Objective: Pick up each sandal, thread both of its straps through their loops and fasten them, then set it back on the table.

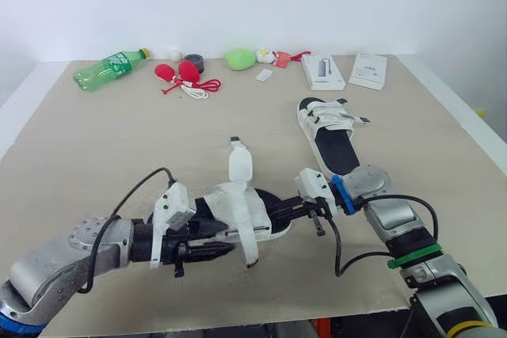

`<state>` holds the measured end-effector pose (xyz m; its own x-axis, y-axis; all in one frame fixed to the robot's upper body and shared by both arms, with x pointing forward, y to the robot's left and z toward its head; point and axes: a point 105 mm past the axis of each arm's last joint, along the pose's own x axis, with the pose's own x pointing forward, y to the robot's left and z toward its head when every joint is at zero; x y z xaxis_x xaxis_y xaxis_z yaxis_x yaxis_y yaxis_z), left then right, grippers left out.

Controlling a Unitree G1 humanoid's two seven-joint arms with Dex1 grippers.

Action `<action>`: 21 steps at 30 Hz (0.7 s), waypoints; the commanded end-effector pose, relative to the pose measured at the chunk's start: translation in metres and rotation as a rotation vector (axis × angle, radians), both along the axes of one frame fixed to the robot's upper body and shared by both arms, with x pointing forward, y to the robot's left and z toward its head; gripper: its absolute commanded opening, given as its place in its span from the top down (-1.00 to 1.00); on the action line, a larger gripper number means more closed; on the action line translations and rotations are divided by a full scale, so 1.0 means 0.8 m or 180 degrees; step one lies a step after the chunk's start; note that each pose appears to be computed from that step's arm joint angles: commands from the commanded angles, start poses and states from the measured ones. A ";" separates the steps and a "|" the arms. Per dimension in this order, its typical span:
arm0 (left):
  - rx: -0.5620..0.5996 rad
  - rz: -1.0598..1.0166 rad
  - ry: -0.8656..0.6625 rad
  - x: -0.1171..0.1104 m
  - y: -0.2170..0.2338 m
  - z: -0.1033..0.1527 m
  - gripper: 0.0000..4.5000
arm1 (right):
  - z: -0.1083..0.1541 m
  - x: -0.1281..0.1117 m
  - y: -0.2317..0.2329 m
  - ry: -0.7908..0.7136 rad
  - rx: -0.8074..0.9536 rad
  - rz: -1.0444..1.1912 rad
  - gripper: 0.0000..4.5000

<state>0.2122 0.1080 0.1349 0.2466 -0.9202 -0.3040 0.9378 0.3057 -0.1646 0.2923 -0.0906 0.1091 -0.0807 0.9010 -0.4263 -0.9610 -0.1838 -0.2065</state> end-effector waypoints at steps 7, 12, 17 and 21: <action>-0.0135 -0.0837 0.0965 -0.074 0.008 0.040 0.03 | -0.015 -0.007 -0.003 0.0082 -0.0188 0.0035 1.00; 0.0110 -0.0674 0.0894 -0.072 0.004 0.001 0.03 | -0.015 -0.007 0.000 0.0084 -0.0177 0.0047 1.00; 0.0001 -0.0278 0.0502 -0.033 -0.010 -0.018 0.03 | -0.015 -0.008 0.000 0.0083 -0.0183 0.0041 1.00; -0.0101 -0.0131 0.0349 -0.014 -0.021 -0.023 0.03 | -0.015 -0.008 -0.002 0.0082 -0.0193 0.0028 1.00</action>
